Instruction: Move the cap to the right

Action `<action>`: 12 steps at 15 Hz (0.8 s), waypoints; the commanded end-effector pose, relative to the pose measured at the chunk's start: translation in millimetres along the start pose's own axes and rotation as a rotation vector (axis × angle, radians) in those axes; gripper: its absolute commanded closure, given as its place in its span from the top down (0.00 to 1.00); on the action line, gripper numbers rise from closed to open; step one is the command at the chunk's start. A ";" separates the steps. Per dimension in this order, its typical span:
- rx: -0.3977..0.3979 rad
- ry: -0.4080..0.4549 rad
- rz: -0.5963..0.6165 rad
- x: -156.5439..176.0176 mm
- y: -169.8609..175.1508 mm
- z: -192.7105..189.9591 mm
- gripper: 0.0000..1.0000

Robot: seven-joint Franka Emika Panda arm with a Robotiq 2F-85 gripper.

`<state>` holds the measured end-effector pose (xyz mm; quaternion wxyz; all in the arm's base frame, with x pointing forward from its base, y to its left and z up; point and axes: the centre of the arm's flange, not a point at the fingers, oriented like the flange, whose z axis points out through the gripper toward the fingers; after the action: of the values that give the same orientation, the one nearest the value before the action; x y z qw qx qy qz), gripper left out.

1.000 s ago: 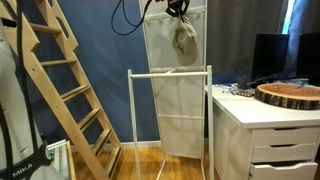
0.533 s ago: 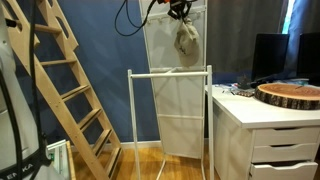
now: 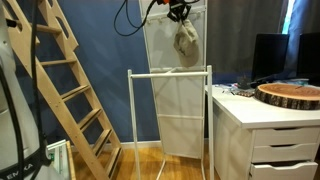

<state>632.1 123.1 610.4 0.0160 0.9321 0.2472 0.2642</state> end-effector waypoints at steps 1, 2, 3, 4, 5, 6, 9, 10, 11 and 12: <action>-0.006 -0.033 -0.014 0.6 1.3 0.9 0.01; -0.002 -0.038 -0.015 -0.5 1.0 1.4 0.01; -0.001 -0.041 -0.015 -1.4 0.9 1.8 0.01; 0.000 -0.044 -0.017 -2.3 0.6 2.0 0.01; 0.001 -0.046 -0.018 -3.0 0.4 2.1 0.01; 0.003 -0.048 -0.019 -3.8 0.1 2.2 0.01; 0.005 -0.056 -0.029 -6.3 -0.5 2.4 0.01; 0.005 -0.060 -0.031 -7.1 -0.7 2.6 0.01; 0.004 -0.063 -0.032 -7.9 -0.7 2.6 0.01; 0.002 -0.066 -0.034 -8.8 -0.5 2.7 0.01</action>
<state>630.2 122.8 605.5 0.0162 0.9354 0.2536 0.2460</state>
